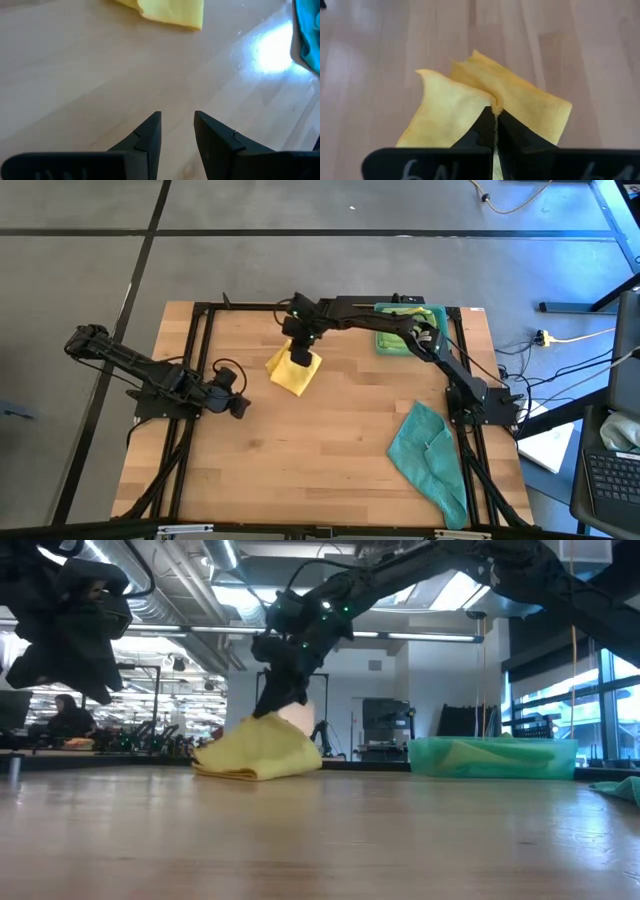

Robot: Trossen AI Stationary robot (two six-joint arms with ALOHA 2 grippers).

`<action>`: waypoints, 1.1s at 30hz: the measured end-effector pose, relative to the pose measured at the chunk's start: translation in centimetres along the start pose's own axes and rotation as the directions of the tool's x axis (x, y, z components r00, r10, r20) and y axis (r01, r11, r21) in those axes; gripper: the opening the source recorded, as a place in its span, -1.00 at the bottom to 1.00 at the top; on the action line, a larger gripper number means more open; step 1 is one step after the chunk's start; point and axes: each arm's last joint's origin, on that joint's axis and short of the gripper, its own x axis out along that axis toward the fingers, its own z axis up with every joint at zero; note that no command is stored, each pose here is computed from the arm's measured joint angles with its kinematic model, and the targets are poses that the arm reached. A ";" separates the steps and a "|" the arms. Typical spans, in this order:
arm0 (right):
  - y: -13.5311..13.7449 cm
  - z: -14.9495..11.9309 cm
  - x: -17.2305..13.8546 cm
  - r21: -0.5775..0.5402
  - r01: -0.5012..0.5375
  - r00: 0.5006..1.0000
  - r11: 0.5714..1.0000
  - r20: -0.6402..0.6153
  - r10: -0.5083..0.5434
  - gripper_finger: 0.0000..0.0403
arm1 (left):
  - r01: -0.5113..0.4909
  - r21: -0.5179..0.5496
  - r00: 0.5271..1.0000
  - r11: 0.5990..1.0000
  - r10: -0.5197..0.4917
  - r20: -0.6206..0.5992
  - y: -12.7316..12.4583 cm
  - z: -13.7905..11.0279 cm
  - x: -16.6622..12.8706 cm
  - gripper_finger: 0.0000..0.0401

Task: Fold microfiber towels
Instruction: Fold the yellow microfiber cloth, then stack the folded yellow microfiber cloth on top of the folded green microfiber cloth

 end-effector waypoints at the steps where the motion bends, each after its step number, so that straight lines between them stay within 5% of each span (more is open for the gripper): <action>1: 0.0 0.2 0.0 -0.002 0.004 1.000 1.000 0.017 -0.004 -0.96 | 0.001 0.000 1.000 1.000 -0.001 0.007 0.0 0.0 0.0 -0.46; 8: -0.5 1.0 0.2 -0.016 0.124 0.987 0.992 0.100 -0.122 -0.96 | 0.019 -0.007 0.999 1.000 -0.019 0.026 -0.2 0.1 0.0 -0.46; 16: -1.0 -0.3 2.4 0.109 0.112 0.978 0.988 0.162 -0.129 -0.90 | 0.054 -0.020 0.998 0.998 -0.053 0.034 -0.6 0.2 0.0 -0.46; 23: -0.8 -0.1 2.8 0.136 0.208 0.952 0.969 0.198 -0.232 -0.57 | 0.069 -0.025 0.997 0.997 -0.068 0.036 -0.7 0.2 0.0 -0.46; 33: -1.0 0.2 2.4 0.186 0.210 0.948 0.960 0.202 -0.246 -0.01 | 0.069 -0.026 0.997 0.997 -0.068 0.036 -0.7 0.2 0.0 -0.46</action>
